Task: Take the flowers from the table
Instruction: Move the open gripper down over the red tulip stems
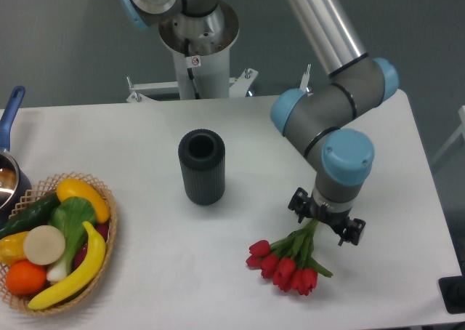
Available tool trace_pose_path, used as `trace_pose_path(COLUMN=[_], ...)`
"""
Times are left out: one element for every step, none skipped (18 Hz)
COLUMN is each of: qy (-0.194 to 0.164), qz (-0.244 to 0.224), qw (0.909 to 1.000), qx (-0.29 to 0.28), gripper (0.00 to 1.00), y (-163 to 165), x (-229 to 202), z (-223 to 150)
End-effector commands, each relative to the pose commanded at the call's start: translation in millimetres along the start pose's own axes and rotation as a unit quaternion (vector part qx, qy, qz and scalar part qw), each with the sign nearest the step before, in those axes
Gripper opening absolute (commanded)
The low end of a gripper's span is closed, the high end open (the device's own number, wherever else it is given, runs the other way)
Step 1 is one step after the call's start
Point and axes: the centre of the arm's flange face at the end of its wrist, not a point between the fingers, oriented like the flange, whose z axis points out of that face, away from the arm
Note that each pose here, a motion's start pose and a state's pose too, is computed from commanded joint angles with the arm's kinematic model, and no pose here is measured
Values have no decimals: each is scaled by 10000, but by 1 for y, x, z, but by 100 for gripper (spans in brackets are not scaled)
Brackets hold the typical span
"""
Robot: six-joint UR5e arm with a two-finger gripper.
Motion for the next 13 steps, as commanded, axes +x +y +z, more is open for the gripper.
trace_pose_path(qy=[14,48,69,90,104,104,115,128,142,149,156,156,163], qz=[7,7,15,38,53,61,76,76,76,76,76,69,61], qw=[10000,10000,10000,10000,9999,9999,9999,9999,9999,9999,9998,9999,9998], qx=[12,29,20,10,4,4,8,1,-6,-9,-13,-13,-16], gripper=[100,100,100,100,100,100,98,83,57,39,23,7,0], y=[-6,-6,-7,-10,-13,-14,-16,-16,-16,-16,-16,-16,-16], x=[1,2,3,4,5,6,4,4,4,4,4,4,4], z=[4,6,10,13,17,17,21,23,24,26,27,27,28])
